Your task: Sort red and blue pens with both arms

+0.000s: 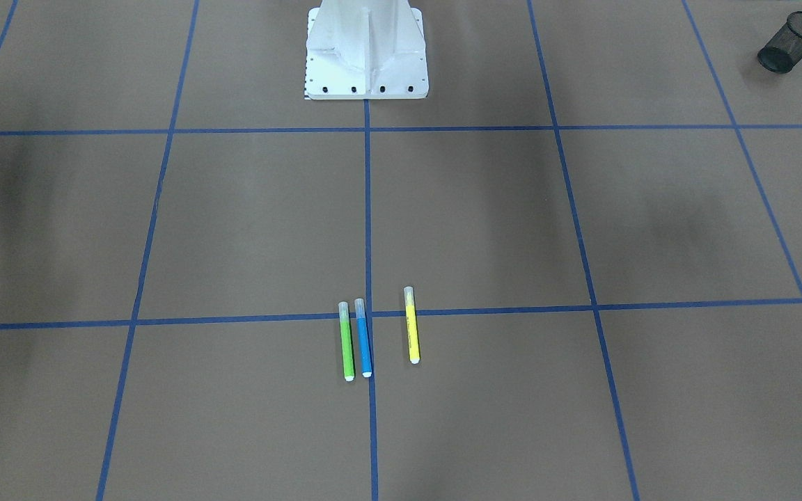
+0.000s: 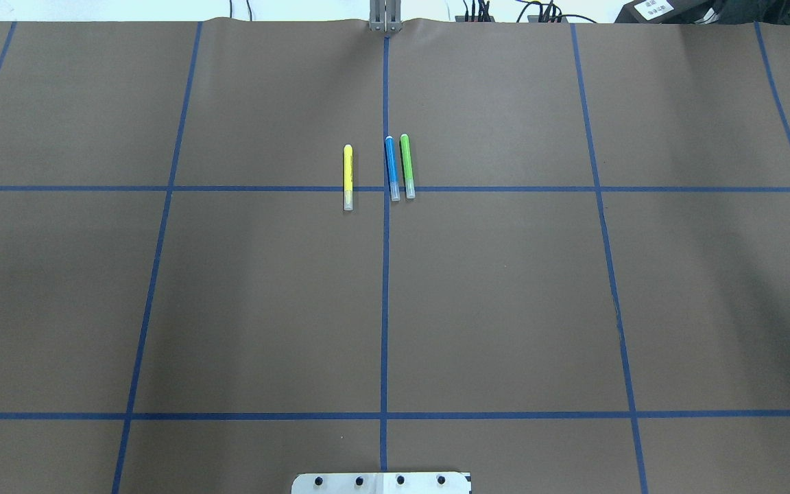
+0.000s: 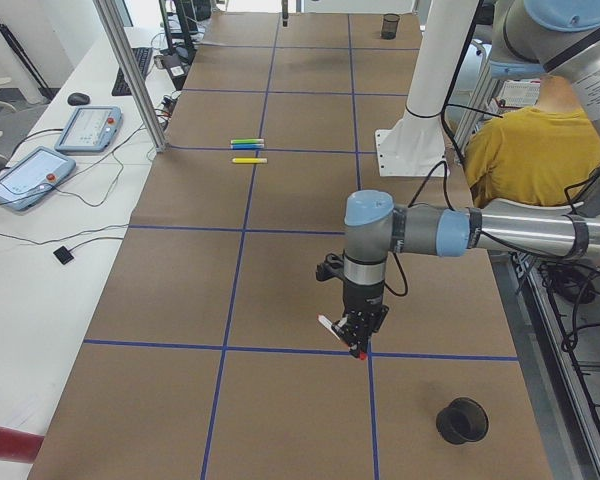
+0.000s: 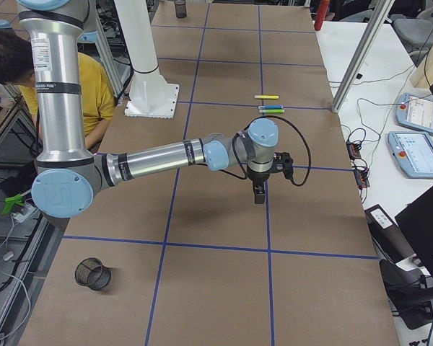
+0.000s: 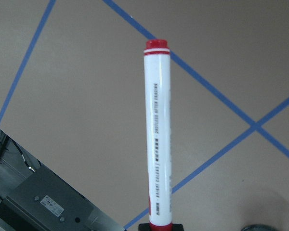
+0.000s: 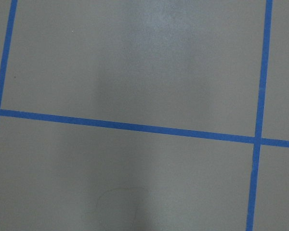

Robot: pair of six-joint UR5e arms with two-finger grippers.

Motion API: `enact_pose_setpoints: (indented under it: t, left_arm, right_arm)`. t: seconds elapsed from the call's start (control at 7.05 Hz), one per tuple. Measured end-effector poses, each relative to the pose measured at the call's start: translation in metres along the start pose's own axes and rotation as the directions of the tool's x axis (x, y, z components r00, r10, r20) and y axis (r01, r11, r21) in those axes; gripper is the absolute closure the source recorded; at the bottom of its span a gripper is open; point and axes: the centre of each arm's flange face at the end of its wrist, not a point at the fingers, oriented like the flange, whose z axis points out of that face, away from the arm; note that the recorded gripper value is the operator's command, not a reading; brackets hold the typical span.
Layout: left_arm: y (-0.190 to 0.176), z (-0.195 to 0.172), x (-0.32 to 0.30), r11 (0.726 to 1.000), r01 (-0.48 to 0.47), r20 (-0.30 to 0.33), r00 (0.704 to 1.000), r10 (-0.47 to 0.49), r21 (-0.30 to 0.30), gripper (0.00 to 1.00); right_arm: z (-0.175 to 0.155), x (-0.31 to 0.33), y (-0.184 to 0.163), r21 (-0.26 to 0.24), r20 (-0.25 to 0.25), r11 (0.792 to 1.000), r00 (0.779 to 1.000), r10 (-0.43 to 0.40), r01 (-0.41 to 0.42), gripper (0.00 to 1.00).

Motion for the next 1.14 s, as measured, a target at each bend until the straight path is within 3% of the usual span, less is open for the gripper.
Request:
enact_pose_setpoints:
  t: [0.28,0.57,0.85,1.14]
  left_arm:
    - [0.066,0.027,0.026,0.987,0.002,0.023,1.0,0.002,-0.161,1.0]
    - [0.116,0.046,0.058,0.943,0.1,0.029,0.995,-0.096,-0.316,1.0]
    - [0.147,0.059,0.085,0.891,0.205,0.019,0.976,-0.216,-0.406,1.0]
    - [0.154,0.066,0.095,0.872,0.223,-0.024,0.965,-0.259,-0.437,1.0]
  right_arm:
    - [0.002,0.0,0.002,-0.004,0.001,1.0,1.0,0.0,0.0,0.0]
    - [0.004,0.0,0.006,-0.01,0.001,1.0,1.0,-0.001,0.001,0.0]
    - [0.009,0.002,0.012,-0.008,0.004,1.0,1.0,-0.01,0.01,0.0]
    - [0.013,0.005,0.017,-0.007,0.009,1.0,1.0,-0.017,0.017,0.0]
